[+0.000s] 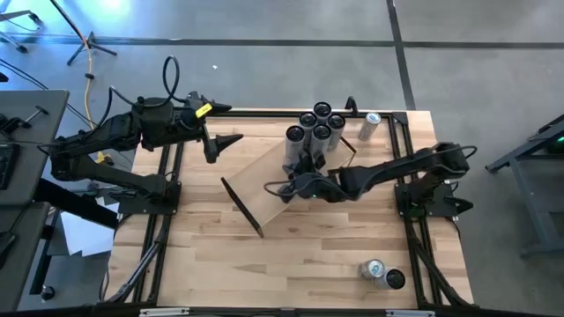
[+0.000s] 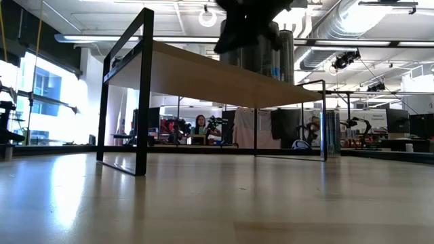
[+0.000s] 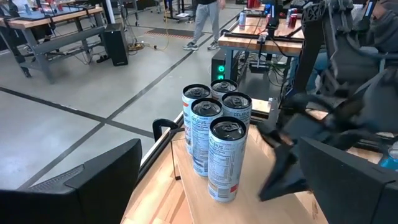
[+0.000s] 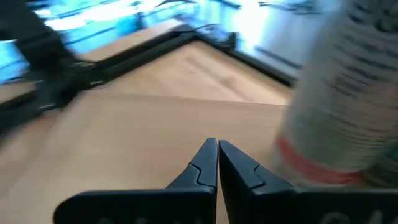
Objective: Place canned beverage on shelf
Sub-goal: Put the top white-pink soda can on the shelf
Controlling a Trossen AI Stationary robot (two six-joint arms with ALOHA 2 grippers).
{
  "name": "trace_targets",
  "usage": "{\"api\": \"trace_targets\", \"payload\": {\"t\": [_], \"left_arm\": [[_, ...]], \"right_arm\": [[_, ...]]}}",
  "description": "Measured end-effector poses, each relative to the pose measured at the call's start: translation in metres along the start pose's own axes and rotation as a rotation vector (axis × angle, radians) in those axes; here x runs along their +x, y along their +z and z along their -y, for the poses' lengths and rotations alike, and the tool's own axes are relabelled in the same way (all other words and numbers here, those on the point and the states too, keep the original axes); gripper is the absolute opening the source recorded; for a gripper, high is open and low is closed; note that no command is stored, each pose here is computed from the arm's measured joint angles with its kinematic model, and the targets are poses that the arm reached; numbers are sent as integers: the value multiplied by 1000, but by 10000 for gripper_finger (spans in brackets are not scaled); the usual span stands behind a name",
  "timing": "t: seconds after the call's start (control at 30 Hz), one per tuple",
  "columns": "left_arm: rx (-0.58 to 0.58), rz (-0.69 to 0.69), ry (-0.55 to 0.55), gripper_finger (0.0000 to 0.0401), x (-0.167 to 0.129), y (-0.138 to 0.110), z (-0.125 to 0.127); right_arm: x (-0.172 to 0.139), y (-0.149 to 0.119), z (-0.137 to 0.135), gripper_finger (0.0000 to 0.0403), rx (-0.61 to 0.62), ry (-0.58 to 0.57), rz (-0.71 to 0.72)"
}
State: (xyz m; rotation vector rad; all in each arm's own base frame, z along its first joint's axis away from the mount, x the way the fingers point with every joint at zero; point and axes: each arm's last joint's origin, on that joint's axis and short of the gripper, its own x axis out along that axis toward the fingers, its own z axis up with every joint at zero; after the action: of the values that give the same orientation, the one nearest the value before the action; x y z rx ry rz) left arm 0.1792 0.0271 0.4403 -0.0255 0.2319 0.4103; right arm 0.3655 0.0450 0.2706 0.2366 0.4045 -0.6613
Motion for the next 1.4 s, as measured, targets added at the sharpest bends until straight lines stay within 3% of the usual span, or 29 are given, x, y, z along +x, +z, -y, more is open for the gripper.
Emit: {"api": "trace_targets", "payload": {"t": [0.17,0.33,0.5,0.67,0.9,1.4], "left_arm": [[0,0,0,399,0,0,0],[4,-11,1,399,5,-1,1],[8,-50,7,399,19,-5,6],[-36,-76,11,399,32,-8,10],[-71,-28,6,399,40,-3,12],[-157,-3,-5,399,39,-1,13]], "right_arm": [[-36,5,2,0,-76,92,-70],[-70,2,19,0,-120,8,-130],[-87,-9,36,0,-13,-61,-37],[-85,-19,39,0,39,-10,25],[-63,-15,30,0,-113,-22,85],[-51,6,29,0,-249,-73,147]]}}
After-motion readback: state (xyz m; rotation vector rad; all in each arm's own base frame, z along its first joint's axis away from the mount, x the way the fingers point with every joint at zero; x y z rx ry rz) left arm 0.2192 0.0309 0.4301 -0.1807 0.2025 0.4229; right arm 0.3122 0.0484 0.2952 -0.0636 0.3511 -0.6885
